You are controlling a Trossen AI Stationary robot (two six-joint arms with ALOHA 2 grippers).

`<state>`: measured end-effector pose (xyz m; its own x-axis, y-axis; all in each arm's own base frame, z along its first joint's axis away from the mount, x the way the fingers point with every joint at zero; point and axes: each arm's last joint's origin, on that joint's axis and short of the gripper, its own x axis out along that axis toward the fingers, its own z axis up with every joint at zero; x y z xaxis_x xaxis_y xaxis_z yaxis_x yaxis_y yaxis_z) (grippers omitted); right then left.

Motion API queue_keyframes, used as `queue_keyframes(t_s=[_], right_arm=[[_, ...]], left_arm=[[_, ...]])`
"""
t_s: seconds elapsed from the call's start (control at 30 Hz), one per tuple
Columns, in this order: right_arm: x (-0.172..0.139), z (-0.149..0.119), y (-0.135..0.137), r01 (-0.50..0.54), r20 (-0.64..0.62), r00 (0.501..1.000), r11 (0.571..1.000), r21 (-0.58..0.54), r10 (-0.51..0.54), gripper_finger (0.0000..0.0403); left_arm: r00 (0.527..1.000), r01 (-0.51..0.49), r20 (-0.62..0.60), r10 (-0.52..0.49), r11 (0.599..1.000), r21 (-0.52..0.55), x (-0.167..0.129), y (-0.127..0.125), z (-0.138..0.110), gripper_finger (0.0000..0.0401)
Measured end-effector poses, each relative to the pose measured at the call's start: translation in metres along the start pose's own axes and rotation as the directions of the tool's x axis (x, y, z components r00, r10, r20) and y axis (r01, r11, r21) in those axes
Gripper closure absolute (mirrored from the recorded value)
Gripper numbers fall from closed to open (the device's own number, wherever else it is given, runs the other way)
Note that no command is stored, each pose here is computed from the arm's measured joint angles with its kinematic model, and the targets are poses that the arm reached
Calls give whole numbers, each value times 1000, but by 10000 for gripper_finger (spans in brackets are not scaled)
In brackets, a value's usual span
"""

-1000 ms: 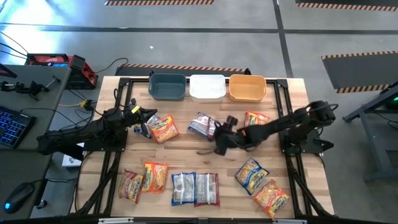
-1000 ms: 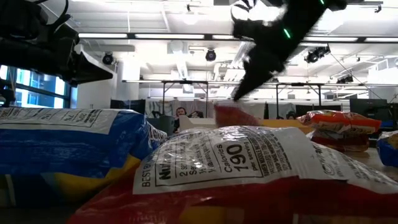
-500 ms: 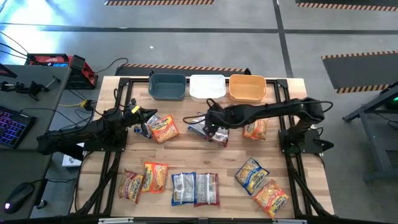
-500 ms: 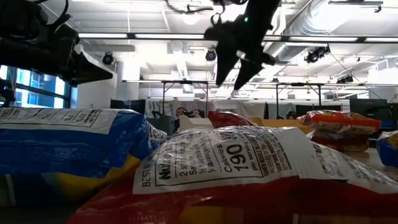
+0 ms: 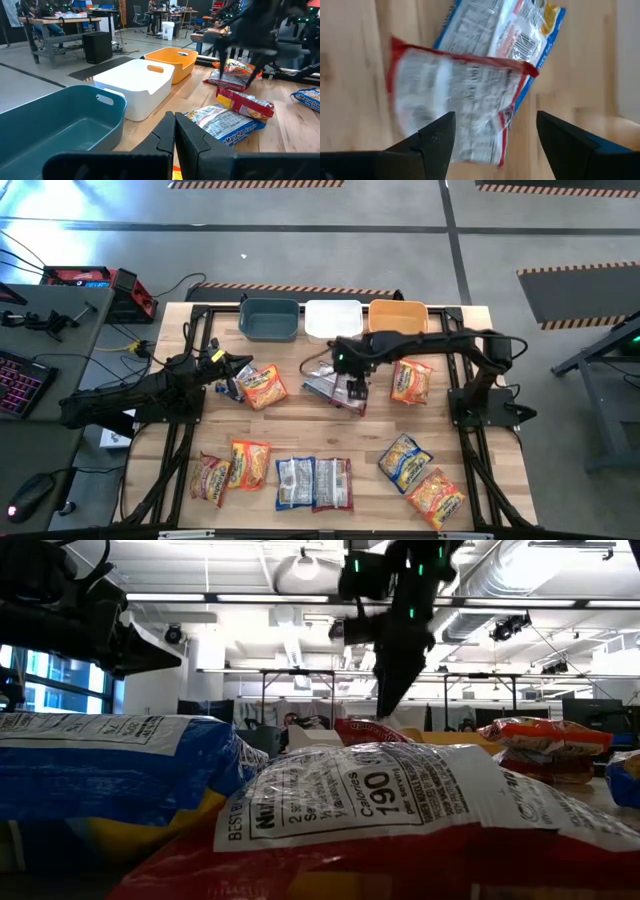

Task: Sort Maruchan noodles
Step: Put the top middle red noodle pack into the white bin

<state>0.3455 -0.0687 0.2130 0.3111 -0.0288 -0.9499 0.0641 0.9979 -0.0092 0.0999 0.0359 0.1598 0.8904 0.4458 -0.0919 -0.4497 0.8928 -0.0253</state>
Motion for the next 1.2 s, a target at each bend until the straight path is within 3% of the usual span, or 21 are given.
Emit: queue_keyframes(t_s=[0.23,0.4,0.5,0.97,1.2], right_arm=[[32,-28,-47,-141,130,983,988,68,131,148],[43,-40,-57,-350,254,910,935,54,327,148],[47,-45,-57,-425,297,868,905,29,399,148],[58,-48,-35,-426,290,865,905,-3,409,155],[59,-46,-28,-430,279,868,903,7,411,227]], left_arm=[[1000,0,0,0,1000,0,0,0,0,400],[1000,0,0,0,1000,0,0,0,0,400],[1000,0,0,0,1000,0,0,0,0,400],[1000,0,0,0,1000,0,0,0,0,400],[1000,0,0,0,1000,0,0,0,0,400]])
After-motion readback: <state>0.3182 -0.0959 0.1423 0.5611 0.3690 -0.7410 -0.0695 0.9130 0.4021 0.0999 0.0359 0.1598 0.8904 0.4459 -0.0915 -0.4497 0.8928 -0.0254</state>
